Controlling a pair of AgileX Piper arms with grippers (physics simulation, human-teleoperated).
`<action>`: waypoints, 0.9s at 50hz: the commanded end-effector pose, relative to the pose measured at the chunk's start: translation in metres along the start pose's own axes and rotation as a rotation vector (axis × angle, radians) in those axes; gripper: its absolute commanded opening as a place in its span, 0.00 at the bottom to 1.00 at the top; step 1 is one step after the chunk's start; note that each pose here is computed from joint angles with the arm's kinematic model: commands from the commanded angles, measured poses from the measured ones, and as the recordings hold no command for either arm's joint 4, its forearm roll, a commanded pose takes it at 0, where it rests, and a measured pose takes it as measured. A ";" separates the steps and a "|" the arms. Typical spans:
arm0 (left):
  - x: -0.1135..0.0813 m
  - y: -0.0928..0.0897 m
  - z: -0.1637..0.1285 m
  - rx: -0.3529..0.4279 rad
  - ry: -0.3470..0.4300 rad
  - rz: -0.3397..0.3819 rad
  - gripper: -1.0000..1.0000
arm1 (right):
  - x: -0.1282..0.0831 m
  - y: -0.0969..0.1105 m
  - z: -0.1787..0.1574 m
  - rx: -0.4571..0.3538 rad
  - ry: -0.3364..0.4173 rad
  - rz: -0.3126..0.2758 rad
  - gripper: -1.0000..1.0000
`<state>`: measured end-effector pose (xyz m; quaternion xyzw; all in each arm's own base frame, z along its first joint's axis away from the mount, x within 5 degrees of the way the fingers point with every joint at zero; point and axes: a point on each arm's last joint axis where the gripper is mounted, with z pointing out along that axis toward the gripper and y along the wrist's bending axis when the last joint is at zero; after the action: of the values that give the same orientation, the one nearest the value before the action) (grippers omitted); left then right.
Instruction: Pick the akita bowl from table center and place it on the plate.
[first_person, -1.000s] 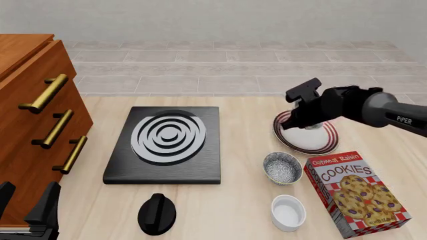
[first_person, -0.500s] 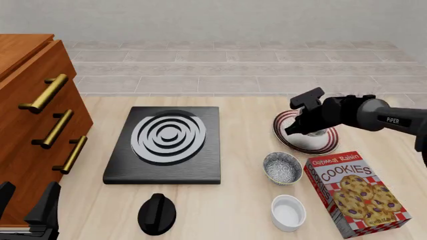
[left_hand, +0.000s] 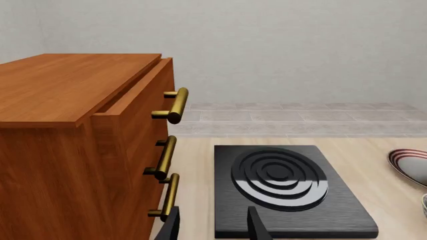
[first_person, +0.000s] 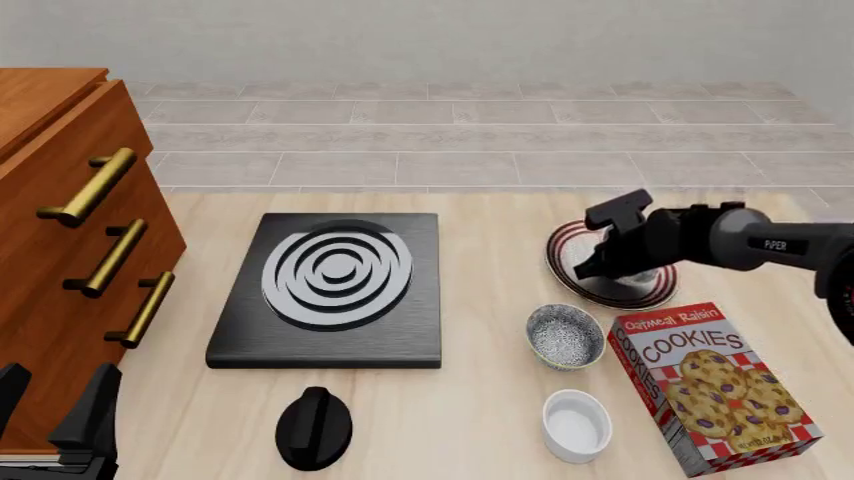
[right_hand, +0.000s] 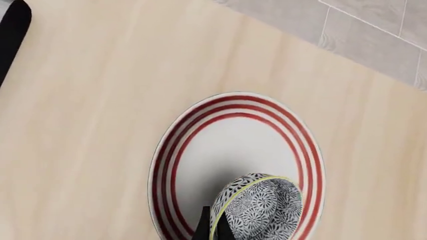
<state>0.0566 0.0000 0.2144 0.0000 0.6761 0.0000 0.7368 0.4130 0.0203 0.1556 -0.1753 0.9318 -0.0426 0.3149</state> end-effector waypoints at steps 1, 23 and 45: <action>0.000 0.000 0.000 0.000 0.000 0.000 1.00 | 0.003 0.002 0.004 0.000 0.001 0.008 0.00; 0.000 0.000 0.000 0.000 0.000 0.000 1.00 | 0.007 0.011 0.008 -0.015 0.015 -0.018 0.00; 0.000 0.000 0.000 0.000 0.000 0.000 1.00 | 0.006 0.010 -0.013 -0.010 -0.004 -0.069 1.00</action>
<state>0.0566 0.0000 0.2144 0.0000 0.6761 0.0000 0.7369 0.4039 0.0277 0.1510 -0.1992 0.9285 -0.0448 0.3101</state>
